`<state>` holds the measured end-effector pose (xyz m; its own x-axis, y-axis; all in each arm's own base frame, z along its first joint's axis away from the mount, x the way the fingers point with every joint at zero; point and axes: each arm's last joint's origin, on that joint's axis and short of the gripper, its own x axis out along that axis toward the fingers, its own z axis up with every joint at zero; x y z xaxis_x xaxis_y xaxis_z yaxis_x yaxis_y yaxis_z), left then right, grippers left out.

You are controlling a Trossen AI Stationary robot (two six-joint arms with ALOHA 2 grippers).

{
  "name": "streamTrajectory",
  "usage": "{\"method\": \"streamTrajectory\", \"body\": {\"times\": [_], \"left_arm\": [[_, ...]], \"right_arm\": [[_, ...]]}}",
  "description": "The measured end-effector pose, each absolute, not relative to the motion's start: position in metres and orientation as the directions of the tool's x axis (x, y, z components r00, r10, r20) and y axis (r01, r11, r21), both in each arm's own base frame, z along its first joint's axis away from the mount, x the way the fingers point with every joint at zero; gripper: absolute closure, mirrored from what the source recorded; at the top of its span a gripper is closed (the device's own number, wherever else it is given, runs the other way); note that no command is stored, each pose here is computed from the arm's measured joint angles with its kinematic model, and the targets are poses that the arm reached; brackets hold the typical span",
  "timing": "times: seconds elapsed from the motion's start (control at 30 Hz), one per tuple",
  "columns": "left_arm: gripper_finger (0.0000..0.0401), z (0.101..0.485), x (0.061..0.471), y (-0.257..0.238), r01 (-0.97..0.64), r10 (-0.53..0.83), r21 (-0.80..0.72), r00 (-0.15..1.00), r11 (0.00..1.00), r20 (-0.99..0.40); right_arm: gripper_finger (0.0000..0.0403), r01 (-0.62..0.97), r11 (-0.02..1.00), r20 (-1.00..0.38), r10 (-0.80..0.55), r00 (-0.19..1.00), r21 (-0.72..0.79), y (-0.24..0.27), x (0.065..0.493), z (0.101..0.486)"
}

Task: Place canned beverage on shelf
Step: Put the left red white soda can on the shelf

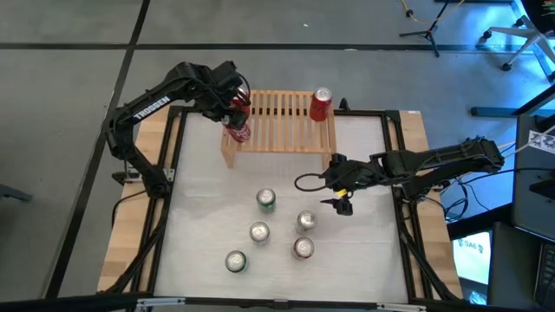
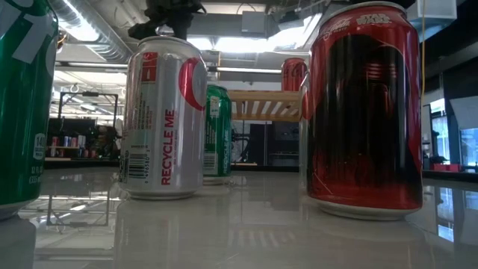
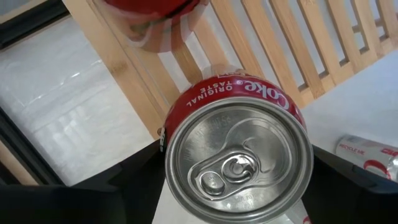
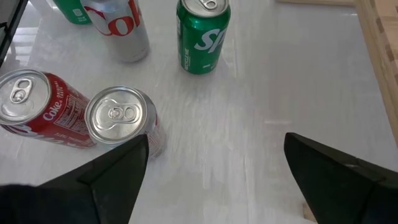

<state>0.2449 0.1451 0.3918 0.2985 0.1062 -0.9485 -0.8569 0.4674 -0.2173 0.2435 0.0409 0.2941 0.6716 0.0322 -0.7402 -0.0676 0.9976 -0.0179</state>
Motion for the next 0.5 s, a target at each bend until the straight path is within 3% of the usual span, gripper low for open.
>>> {"method": "streamTrajectory", "body": {"times": [0.5], "left_arm": [[0.0093,0.3918,0.2454,0.1452,-0.855,0.105,-0.222,0.303,0.468,-0.947]], "right_arm": [[0.0033,-0.068,0.998,-0.740,0.032,0.672,-0.018,0.0409,0.2435,0.2941]]}}
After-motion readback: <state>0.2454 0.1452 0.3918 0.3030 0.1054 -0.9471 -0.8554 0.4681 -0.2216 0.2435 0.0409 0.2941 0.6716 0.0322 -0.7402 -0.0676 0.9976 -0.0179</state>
